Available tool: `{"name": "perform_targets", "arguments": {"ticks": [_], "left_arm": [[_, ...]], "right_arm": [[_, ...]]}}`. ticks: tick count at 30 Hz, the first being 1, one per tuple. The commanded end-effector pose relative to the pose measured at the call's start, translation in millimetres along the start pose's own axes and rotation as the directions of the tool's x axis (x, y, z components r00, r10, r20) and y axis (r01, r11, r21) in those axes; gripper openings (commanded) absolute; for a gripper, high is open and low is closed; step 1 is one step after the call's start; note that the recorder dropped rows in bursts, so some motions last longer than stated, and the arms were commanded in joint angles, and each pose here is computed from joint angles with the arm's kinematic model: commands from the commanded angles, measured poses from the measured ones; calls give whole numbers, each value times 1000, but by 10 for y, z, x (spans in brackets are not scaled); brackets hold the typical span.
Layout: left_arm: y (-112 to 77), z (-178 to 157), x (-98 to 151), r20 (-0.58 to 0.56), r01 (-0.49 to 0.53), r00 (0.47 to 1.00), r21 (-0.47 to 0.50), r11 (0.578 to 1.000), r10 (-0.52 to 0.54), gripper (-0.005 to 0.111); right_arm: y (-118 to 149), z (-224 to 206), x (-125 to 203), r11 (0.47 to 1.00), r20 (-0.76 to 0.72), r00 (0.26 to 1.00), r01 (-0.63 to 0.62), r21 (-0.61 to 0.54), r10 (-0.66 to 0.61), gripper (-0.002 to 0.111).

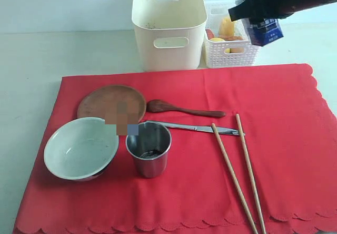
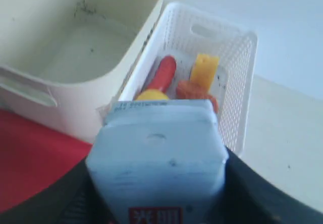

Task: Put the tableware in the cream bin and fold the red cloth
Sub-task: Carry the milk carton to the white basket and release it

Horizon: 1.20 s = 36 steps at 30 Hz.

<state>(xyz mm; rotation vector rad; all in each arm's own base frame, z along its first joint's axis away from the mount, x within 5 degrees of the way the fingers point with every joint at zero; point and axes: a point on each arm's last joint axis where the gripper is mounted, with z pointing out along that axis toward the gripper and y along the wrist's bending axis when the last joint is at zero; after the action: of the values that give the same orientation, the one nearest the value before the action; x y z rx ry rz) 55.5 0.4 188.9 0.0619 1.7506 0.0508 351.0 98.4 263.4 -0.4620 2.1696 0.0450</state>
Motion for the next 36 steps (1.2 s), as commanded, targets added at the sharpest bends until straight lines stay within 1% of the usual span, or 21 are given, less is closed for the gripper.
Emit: {"name": "perform_targets", "arguments": {"ticks": [1, 5, 9, 12, 15, 19, 23, 28, 30, 33, 36], "left_arm": [[0, -5, -7, 8, 10, 1000, 0, 1000, -10, 3], [0, -5, -7, 8, 10, 1000, 0, 1000, -10, 3], [0, -5, -7, 8, 10, 1000, 0, 1000, -10, 3], [0, -5, -7, 8, 10, 1000, 0, 1000, -10, 3], [0, -5, -7, 8, 10, 1000, 0, 1000, -10, 3], [0, -5, -7, 8, 10, 1000, 0, 1000, -10, 3], [0, -5, -7, 8, 10, 1000, 0, 1000, -10, 3], [0, -5, -7, 8, 10, 1000, 0, 1000, -10, 3], [0, -5, -7, 8, 10, 1000, 0, 1000, -10, 3], [0, -5, -7, 8, 10, 1000, 0, 1000, -10, 3], [0, -5, -7, 8, 10, 1000, 0, 1000, -10, 3]], "right_arm": [[5, 146, -88, 999, 130, 990, -44, -3, 44, 0], [17, 323, -62, 999, 133, 990, -48, -7, 48, 0], [11, 526, -128, 998, 133, 989, -61, -9, 62, 0], [-27, 709, -193, 994, 138, 984, -110, -9, 110, 0], [-124, 889, -262, 982, 153, 970, -191, -3, 189, 0], [-310, 1135, -272, 961, 161, 949, -277, 17, 270, 0], [-403, 1353, -250, 937, 148, 928, -349, 25, 342, 0], [-399, 1534, -204, 934, 100, 932, -354, 36, 349, 1], [-399, 1546, -200, 934, 97, 932, -354, 37, 350, 4], [-400, 1545, -214, 935, 111, 931, -352, 34, 347, 16], [-400, 1545, -214, 935, 111, 931, -352, 34, 347, 34]]}}
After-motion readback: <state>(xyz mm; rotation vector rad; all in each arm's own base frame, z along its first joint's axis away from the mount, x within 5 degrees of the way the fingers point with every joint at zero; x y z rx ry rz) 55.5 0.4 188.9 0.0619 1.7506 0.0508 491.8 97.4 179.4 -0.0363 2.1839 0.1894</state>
